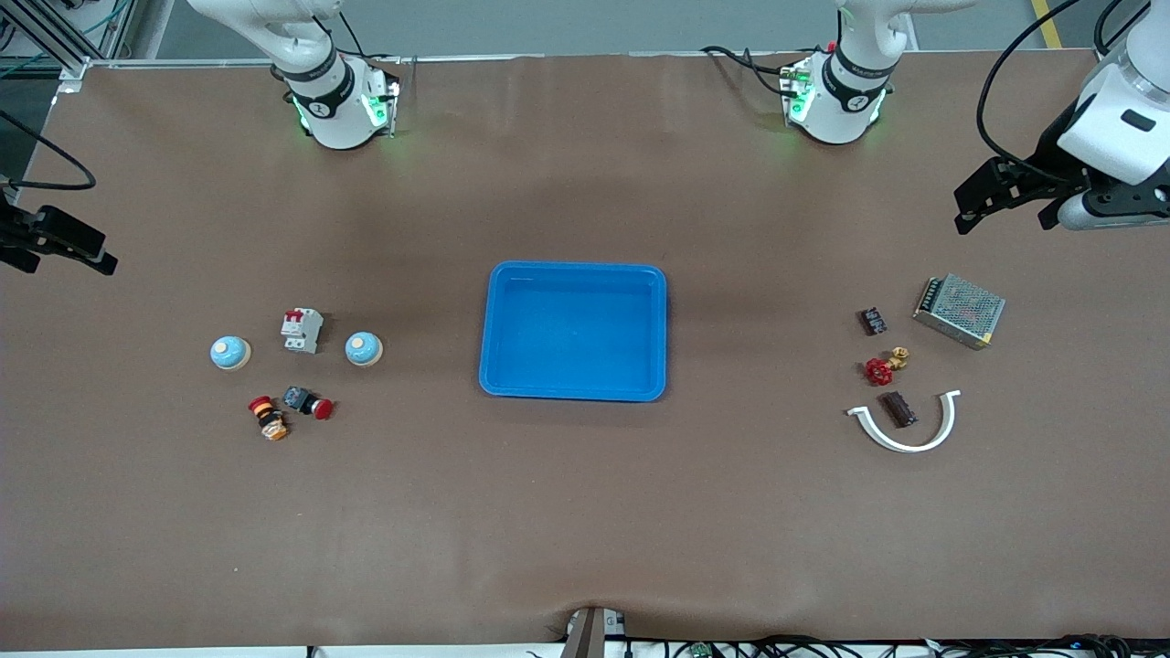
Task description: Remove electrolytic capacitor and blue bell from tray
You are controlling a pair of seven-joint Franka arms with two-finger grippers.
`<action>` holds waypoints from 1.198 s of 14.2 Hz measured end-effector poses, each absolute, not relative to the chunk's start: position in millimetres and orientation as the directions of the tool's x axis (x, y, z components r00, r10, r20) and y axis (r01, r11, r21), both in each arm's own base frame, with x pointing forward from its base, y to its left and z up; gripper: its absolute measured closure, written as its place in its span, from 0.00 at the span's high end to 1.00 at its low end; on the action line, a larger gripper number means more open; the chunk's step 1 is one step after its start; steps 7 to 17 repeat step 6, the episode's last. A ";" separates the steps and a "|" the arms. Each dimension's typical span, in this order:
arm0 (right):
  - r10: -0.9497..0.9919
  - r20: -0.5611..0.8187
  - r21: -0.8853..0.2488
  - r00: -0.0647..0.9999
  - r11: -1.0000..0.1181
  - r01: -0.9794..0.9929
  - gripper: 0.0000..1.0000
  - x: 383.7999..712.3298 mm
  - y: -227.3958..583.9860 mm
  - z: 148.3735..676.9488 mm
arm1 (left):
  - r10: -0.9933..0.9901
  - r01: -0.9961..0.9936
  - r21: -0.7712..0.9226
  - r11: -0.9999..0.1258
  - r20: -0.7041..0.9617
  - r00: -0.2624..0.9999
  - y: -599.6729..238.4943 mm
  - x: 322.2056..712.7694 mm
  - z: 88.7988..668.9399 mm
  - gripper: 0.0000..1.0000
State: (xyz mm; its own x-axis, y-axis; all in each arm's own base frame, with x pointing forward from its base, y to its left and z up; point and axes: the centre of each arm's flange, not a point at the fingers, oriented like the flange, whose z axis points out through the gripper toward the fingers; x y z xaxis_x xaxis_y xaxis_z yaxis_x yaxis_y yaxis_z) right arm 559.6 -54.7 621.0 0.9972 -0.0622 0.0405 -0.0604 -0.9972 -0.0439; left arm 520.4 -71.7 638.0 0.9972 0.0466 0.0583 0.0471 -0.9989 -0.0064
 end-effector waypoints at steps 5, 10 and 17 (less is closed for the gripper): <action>-0.062 0.037 -0.044 0.997 -0.997 -0.061 1.00 559.5 -54.7 619.3 | 0.048 0.048 -0.008 -0.999 0.047 0.998 -70.8 519.0 642.6 1.00; -0.062 0.035 -0.044 0.997 -0.997 -0.061 1.00 559.5 -54.7 618.5 | 0.048 0.048 -0.008 -0.999 0.047 0.998 -70.8 519.4 642.3 1.00; -0.062 0.035 -0.044 0.997 -0.997 -0.061 1.00 559.5 -54.7 618.5 | 0.048 0.048 -0.008 -0.999 0.047 0.998 -70.8 519.4 642.3 1.00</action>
